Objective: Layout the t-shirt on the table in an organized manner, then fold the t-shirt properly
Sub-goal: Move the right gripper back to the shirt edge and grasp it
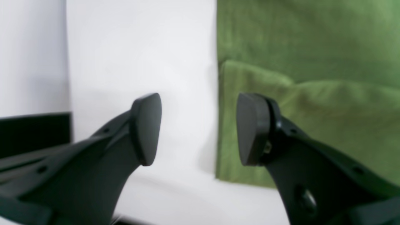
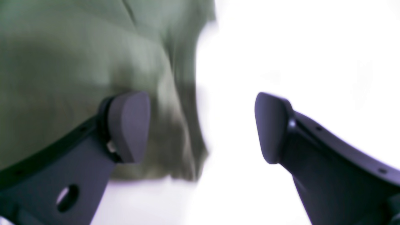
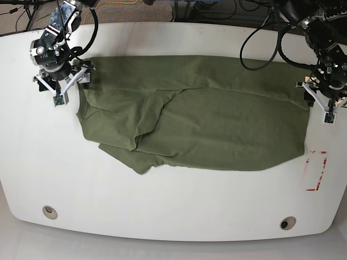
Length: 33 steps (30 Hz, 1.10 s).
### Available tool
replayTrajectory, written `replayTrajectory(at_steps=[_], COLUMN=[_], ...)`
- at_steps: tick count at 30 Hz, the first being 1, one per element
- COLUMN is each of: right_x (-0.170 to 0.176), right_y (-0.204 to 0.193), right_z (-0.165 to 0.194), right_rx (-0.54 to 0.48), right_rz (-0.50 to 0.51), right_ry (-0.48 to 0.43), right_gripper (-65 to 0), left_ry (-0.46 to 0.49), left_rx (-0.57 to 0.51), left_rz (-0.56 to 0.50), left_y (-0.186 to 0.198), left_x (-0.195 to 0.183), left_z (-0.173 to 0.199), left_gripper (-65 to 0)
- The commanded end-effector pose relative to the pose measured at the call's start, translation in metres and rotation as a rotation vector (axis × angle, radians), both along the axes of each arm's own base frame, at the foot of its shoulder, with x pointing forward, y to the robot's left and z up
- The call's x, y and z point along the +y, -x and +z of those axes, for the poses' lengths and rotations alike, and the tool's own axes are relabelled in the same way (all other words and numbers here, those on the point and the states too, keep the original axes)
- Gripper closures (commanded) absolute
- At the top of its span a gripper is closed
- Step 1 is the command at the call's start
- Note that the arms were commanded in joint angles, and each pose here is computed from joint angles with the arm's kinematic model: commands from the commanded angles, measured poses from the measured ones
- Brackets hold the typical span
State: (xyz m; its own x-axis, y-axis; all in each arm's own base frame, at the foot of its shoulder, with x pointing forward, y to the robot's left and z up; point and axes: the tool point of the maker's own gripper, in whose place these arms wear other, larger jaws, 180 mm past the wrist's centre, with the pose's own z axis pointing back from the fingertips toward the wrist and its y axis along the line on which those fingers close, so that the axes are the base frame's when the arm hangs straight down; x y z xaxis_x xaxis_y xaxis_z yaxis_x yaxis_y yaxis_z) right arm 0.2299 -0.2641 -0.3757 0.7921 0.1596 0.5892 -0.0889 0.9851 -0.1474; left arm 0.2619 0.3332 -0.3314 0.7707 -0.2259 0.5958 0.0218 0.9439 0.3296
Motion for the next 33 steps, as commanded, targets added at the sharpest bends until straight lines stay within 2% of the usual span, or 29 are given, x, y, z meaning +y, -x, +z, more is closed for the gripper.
replayTrajectory(at_steps=[1, 8, 16, 21, 26, 29, 33], right_x=[-0.003, -0.005, -0.003, -0.002, -0.001, 0.000, 0.000], right_y=[0.008, 0.028, 0.034, 0.030, 0.031, 0.030, 0.031], right_z=[-0.001, -0.032, -0.058, -0.059, -0.059, -0.060, -0.060], right_rx=[-0.011, 0.072, 0.101, 0.080, 0.084, 0.084, 0.088], right_rz=[-0.022, -0.055, -0.081, -0.082, -0.077, -0.076, -0.076], right_ry=[-0.011, -0.063, -0.132, -0.142, -0.142, -0.143, -0.138], right_gripper=[-50.3, -50.3, -48.8, -35.0, -15.4, -8.6, -6.0], left_ry=[0.012, 0.009, 0.004, 0.018, 0.045, 0.057, 0.079], left_rx=[-0.063, -0.032, -0.031, -0.013, 0.017, 0.030, 0.066], left_rz=[0.008, 0.028, 0.027, 0.033, 0.041, 0.044, 0.047], left_y=[-0.005, -0.001, -0.001, 0.000, 0.004, 0.006, 0.013], left_x=[0.006, 0.014, 0.016, 0.017, 0.016, 0.016, 0.015], left_z=[0.017, 0.018, 0.019, 0.012, -0.001, -0.007, -0.021], left_gripper=[-36.0, -36.0, -36.0, -36.0, -36.0, -36.0, -36.0])
